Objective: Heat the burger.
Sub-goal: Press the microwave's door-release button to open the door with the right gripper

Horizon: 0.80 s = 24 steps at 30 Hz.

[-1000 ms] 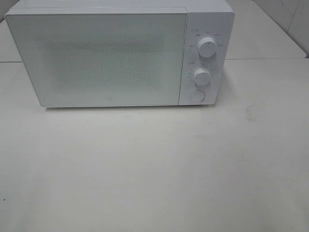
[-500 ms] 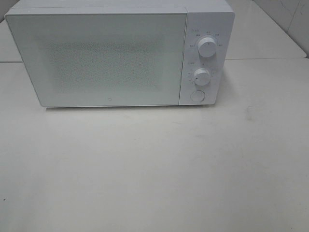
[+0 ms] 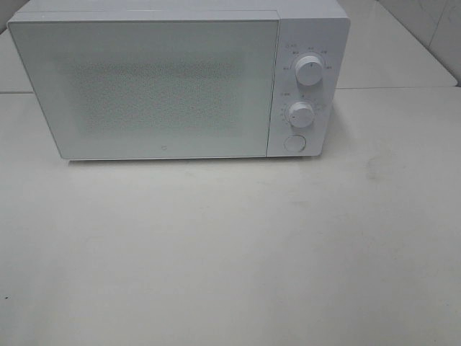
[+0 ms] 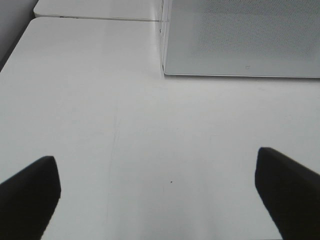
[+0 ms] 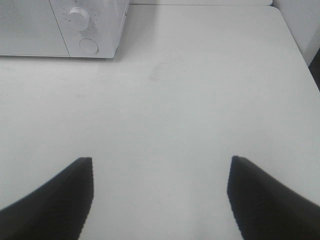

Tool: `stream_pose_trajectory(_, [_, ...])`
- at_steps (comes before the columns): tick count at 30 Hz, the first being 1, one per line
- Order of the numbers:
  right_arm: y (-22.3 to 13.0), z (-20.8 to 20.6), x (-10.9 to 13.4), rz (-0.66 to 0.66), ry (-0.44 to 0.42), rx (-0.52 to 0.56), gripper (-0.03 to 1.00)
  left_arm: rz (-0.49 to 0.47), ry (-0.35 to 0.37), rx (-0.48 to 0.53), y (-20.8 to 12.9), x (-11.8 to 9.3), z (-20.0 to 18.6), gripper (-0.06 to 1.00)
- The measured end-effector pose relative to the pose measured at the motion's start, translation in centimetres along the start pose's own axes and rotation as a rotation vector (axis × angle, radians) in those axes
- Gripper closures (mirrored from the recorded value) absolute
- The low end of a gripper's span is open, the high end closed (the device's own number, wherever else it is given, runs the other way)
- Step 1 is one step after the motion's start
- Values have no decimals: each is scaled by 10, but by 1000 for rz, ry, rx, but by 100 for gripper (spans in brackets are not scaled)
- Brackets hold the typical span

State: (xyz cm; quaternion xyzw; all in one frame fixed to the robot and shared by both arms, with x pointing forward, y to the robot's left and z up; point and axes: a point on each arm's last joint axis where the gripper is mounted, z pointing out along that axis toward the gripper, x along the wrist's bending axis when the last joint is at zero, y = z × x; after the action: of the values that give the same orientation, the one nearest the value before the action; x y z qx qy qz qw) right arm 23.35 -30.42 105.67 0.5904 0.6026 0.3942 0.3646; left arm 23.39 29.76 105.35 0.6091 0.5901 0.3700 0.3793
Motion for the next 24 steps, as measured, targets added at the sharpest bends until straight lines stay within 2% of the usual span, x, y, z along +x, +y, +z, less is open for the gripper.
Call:
stream_pose_trajectory(8, [0, 0, 0, 0, -1, -3, 23, 0, 0, 0, 0, 0, 0, -3])
stream_pose_trajectory(12, [5, -3, 0, -2, -1, -44, 23, 0, 0, 0, 0, 0, 0, -3])
stream_pose_trajectory(14, [14, -3, 0, -4, 4, -127, 23, 0, 0, 0, 0, 0, 0, -3])
stream_pose_trajectory(17, [22, 3, 2, -7, 10, -172, 23, 0, 0, 0, 0, 0, 0, -3])
stream_pose_trajectory(24, [35, 30, 5, -15, 20, -194, 23, 0, 0, 0, 0, 0, 0, -3])
